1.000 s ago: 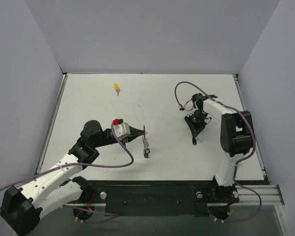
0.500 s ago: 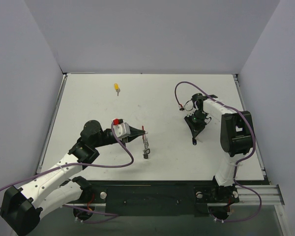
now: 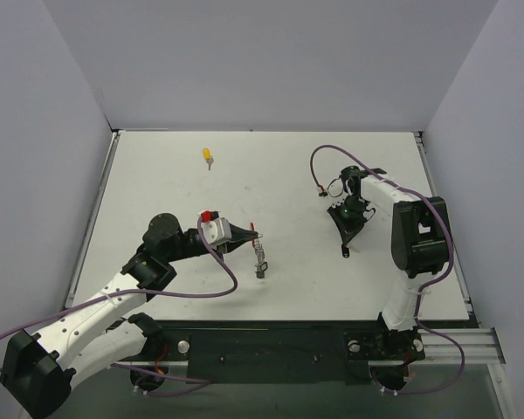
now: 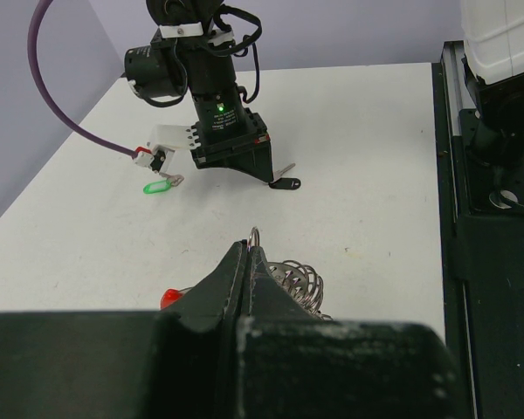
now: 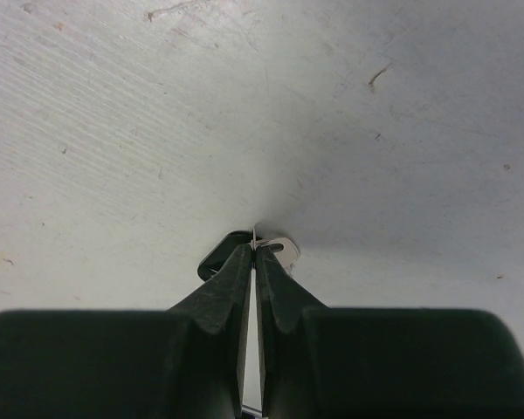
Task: Put the keys on the keyring
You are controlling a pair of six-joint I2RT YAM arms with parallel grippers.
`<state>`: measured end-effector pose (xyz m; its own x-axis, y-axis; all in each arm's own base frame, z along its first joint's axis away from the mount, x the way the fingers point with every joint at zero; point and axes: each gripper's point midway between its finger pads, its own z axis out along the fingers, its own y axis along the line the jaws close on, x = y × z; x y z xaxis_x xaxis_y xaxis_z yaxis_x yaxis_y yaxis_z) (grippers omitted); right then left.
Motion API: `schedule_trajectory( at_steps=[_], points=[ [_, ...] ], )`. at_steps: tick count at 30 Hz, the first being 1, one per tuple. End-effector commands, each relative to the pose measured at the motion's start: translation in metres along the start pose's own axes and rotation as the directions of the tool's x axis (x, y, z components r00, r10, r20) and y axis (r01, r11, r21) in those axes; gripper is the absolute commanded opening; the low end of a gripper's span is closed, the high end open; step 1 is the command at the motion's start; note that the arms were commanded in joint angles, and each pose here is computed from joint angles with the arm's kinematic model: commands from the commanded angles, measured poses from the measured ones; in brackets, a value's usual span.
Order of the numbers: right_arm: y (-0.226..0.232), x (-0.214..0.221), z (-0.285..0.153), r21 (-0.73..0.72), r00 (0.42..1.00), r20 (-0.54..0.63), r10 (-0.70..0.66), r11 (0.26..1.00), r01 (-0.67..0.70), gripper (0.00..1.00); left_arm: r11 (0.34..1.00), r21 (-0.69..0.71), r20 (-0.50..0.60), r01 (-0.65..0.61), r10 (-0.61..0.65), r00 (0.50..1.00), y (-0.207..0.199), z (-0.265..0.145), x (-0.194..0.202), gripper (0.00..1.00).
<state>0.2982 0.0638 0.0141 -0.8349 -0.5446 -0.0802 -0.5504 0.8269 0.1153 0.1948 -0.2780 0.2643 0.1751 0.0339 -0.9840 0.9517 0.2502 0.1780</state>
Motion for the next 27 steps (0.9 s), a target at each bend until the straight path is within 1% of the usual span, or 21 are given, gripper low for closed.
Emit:
schedule_trajectory(
  at_steps=[1,5,6,9,10,11,12,13,14,15,16,17,18,19,20,21,22,23,24,26,27],
  points=[
    [0.004,0.002,-0.007,-0.018,1.0,-0.022,-0.002,1.0,0.001,0.0,0.998,0.014,0.054,-0.056,0.055,0.997,-0.001,0.001,-0.02,0.0],
    [0.009,0.0,-0.016,-0.059,1.0,0.003,-0.023,0.998,0.023,0.0,0.998,0.016,0.053,-0.059,0.058,0.997,-0.001,0.001,-0.02,0.0],
    [0.016,-0.001,-0.023,-0.102,0.998,0.028,-0.053,0.993,0.056,0.0,0.998,0.017,0.053,-0.059,0.058,0.997,-0.001,0.0,-0.02,0.0],
    [0.029,-0.004,-0.05,-0.184,0.981,0.138,-0.137,0.97,0.162,0.0,0.998,0.016,0.056,-0.067,0.066,0.996,-0.002,0.0,-0.021,0.0],
    [0.04,-0.004,-0.056,-0.234,0.974,0.174,-0.144,0.955,0.183,0.0,0.997,0.018,0.057,-0.07,0.069,0.996,-0.002,0.0,-0.021,0.0],
    [0.045,-0.005,-0.071,-0.226,0.95,0.24,-0.2,0.94,0.255,0.0,0.997,0.019,0.058,-0.072,0.07,0.996,-0.002,-0.001,-0.021,0.0],
    [0.057,-0.003,-0.078,-0.27,0.936,0.273,-0.223,0.916,0.297,0.0,0.997,0.026,0.061,-0.075,0.074,0.995,-0.004,-0.001,-0.021,0.0],
    [0.066,0.002,-0.094,-0.259,0.899,0.322,-0.297,0.885,0.386,0.0,0.996,0.023,0.072,-0.084,0.082,0.994,-0.003,-0.001,-0.023,0.0],
    [0.078,0.002,-0.105,-0.276,0.865,0.377,-0.332,0.851,0.447,0.0,0.995,0.029,0.077,-0.092,0.09,0.993,-0.005,-0.002,-0.024,0.0],
    [0.086,0.012,-0.117,-0.262,0.811,0.405,-0.421,0.797,0.544,0.0,0.994,0.033,0.087,-0.102,0.099,0.991,-0.006,-0.003,-0.026,0.0],
    [0.093,0.013,-0.128,-0.249,0.77,0.446,-0.457,0.762,0.597,0.0,0.992,0.042,0.095,-0.117,0.113,0.989,-0.009,-0.004,-0.027,0.0],
    [0.102,0.021,-0.143,-0.225,0.698,0.479,-0.532,0.694,0.684,0.0,0.99,0.047,0.117,-0.135,0.129,0.985,-0.011,-0.005,-0.031,0.0],
    [0.106,0.027,-0.15,-0.212,0.653,0.489,-0.579,0.647,0.733,0.0,0.988,0.06,0.138,-0.145,0.135,0.981,-0.015,-0.006,-0.035,0.0],
    [0.114,0.035,-0.164,-0.189,0.57,0.514,-0.641,0.563,0.804,0.0,0.984,0.07,0.158,-0.162,0.149,0.976,-0.018,-0.007,-0.038,0.0],
    [0.118,0.037,-0.171,-0.172,0.533,0.529,-0.661,0.531,0.83,0.0,0.982,0.071,0.175,-0.173,0.158,0.972,-0.02,-0.009,-0.042,0.0],
    [0.126,0.044,-0.183,-0.152,0.463,0.553,-0.693,0.462,0.873,0.0,0.98,0.083,0.193,-0.183,0.164,0.967,-0.023,-0.009,-0.045,0.0],
    [0.13,0.046,-0.188,-0.141,0.424,0.567,-0.706,0.424,0.894,0.0,0.979,0.089,0.206,-0.181,0.16,0.965,-0.025,-0.011,-0.048,0.0],
    [0.137,0.052,-0.197,-0.111,0.35,0.586,-0.73,0.356,0.928,0.0,0.977,0.098,0.231,-0.188,0.161,0.959,-0.028,-0.012,-0.053,0.0],
    [0.143,0.056,-0.2,-0.104,0.309,0.591,-0.745,0.31,0.945,0.0,0.977,0.101,0.243,-0.187,0.158,0.957,-0.03,-0.013,-0.055,0.0],
    [0.152,0.058,-0.208,-0.046,0.226,0.584,-0.78,0.246,0.968,0.0,0.976,0.11,0.281,-0.188,0.151,0.948,-0.034,-0.015,-0.063,0.0],
    [0.155,0.06,-0.208,-0.034,0.199,0.576,-0.793,0.22,0.975,0.0,0.974,0.126,0.303,-0.187,0.142,0.942,-0.038,-0.016,-0.067,0.0]
  ],
)
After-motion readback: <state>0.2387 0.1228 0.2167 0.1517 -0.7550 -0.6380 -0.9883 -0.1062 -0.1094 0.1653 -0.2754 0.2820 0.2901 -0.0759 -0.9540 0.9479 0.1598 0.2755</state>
